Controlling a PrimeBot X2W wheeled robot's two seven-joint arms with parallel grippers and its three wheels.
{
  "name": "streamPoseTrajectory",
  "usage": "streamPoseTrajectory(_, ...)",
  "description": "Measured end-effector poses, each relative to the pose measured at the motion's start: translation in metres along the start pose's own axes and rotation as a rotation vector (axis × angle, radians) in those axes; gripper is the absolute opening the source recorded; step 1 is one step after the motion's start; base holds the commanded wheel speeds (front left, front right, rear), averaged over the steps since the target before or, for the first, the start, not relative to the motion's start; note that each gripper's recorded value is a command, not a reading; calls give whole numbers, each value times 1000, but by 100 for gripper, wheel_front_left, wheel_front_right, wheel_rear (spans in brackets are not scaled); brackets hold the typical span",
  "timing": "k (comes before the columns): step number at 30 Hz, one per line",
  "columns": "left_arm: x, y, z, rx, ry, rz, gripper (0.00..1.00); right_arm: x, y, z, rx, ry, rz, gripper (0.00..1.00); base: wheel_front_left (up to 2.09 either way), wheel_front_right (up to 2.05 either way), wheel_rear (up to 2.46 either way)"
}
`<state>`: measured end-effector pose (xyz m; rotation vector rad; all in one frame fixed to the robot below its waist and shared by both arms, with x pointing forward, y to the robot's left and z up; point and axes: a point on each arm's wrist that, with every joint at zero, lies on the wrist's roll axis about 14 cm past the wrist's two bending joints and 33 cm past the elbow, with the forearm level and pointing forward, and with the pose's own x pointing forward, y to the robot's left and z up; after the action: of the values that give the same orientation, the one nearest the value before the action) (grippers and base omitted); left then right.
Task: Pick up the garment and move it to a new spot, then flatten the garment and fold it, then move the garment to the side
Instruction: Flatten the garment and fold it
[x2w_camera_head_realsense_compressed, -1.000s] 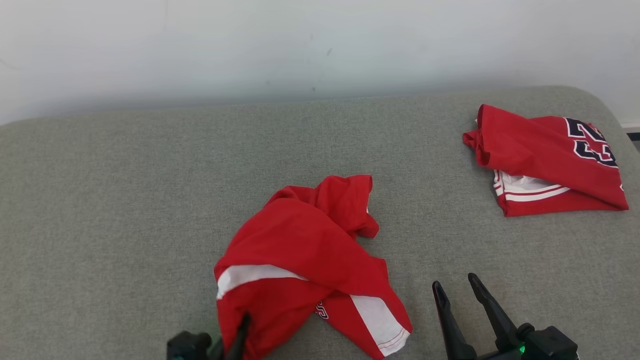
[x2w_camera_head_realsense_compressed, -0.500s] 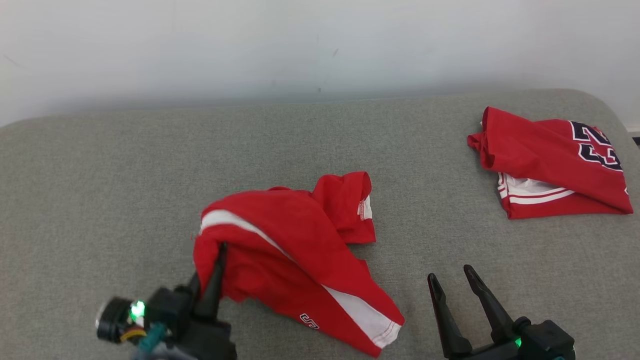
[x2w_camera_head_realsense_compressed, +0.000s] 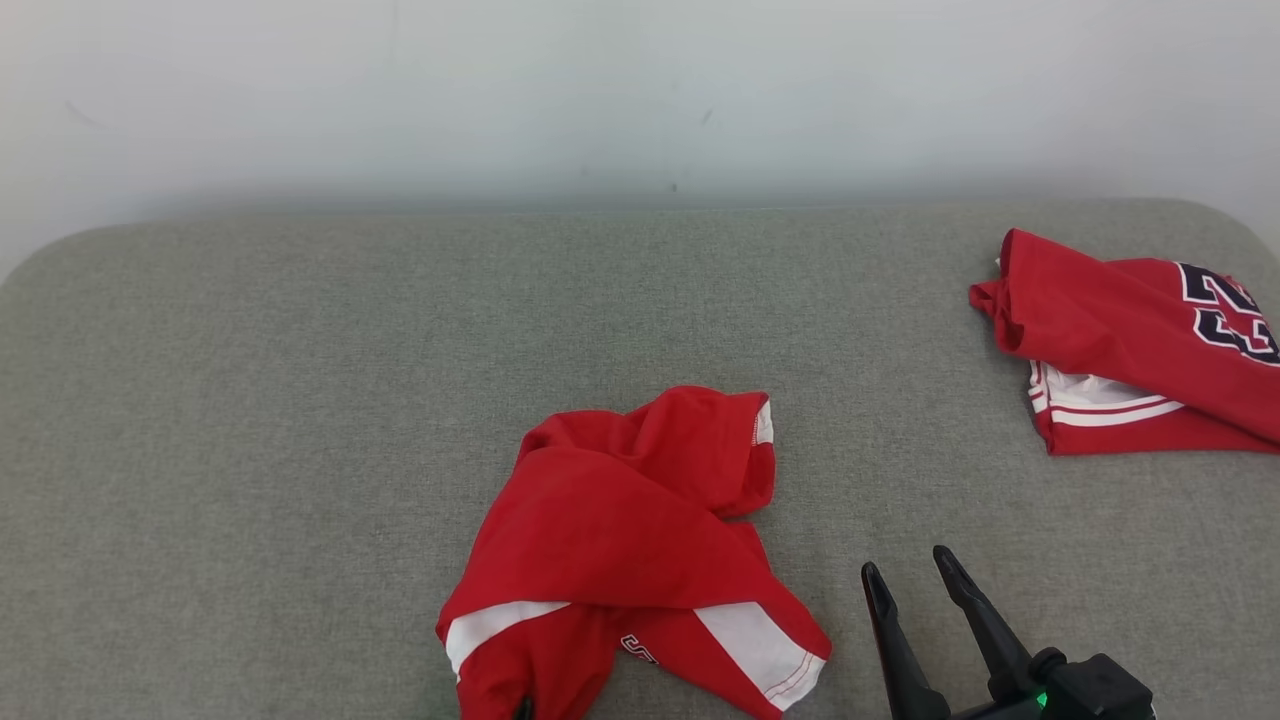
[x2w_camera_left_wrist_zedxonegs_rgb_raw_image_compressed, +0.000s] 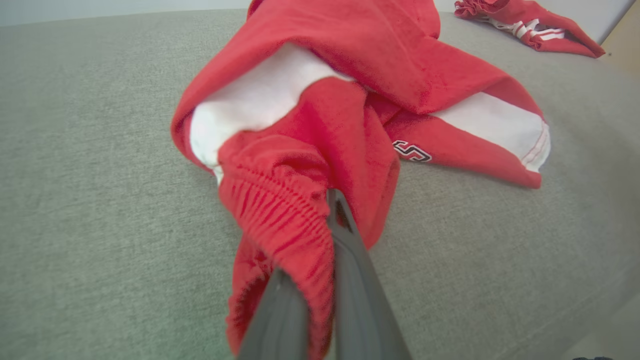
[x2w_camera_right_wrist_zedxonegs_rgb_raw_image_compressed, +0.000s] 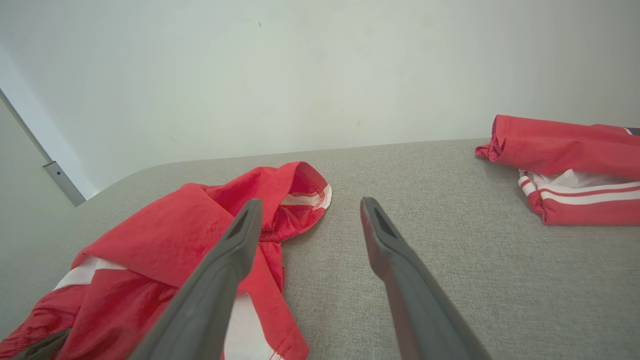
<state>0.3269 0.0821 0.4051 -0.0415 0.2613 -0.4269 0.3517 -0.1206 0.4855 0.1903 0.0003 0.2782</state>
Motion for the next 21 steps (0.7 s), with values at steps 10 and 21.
streamPoseTrajectory(10,-8,17,28,-192,-121,106,100,2,7,1,-5,-2,27,100,0,0,0)
streamPoseTrajectory(21,0,39,45,-275,-182,149,100,-2,5,0,-4,3,19,100,0,0,0)
